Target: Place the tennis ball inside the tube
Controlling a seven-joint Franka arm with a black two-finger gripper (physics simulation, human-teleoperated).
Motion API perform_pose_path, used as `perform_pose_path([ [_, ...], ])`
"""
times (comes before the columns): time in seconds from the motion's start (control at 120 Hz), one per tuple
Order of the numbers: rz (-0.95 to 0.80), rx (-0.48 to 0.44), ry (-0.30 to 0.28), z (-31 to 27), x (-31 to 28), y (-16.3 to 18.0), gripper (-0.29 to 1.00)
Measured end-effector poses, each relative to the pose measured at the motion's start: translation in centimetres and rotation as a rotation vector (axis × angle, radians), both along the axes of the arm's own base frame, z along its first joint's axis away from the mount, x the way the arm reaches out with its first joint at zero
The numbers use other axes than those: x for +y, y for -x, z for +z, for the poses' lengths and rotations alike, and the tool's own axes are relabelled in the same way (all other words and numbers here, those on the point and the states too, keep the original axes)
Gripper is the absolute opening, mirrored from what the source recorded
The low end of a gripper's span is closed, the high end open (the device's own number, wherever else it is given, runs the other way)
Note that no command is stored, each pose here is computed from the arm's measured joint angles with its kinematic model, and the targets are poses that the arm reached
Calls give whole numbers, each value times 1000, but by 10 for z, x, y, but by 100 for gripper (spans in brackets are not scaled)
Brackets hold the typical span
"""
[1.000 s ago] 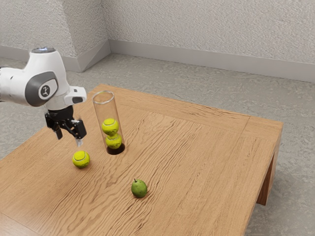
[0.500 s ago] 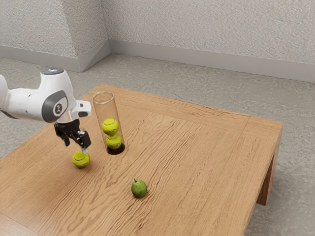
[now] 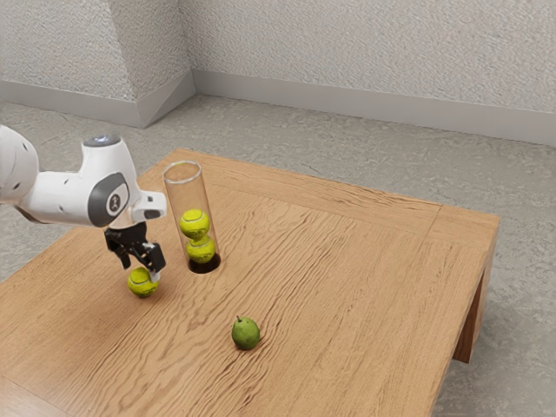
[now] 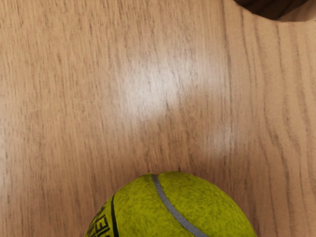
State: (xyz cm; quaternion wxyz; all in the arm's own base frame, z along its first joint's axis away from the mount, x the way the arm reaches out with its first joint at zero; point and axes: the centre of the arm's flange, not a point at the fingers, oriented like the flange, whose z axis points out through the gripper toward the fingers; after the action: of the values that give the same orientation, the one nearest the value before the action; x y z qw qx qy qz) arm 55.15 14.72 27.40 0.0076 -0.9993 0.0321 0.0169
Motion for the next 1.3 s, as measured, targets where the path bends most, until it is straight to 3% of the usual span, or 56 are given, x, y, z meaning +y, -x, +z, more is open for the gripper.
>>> perform_pose_path([
  [0.233,-1,21,30,-21,3,-3,67],
  [0.6,-11,19,33,-17,6,-4,37],
  [0.767,-18,-22,26,33,0,-2,27],
  [0.958,-23,-126,15,163,-12,21,23],
  [1.083,-45,-160,9,213,-28,32,23],
  [1.3,-109,-242,-10,279,-60,-4,24],
])
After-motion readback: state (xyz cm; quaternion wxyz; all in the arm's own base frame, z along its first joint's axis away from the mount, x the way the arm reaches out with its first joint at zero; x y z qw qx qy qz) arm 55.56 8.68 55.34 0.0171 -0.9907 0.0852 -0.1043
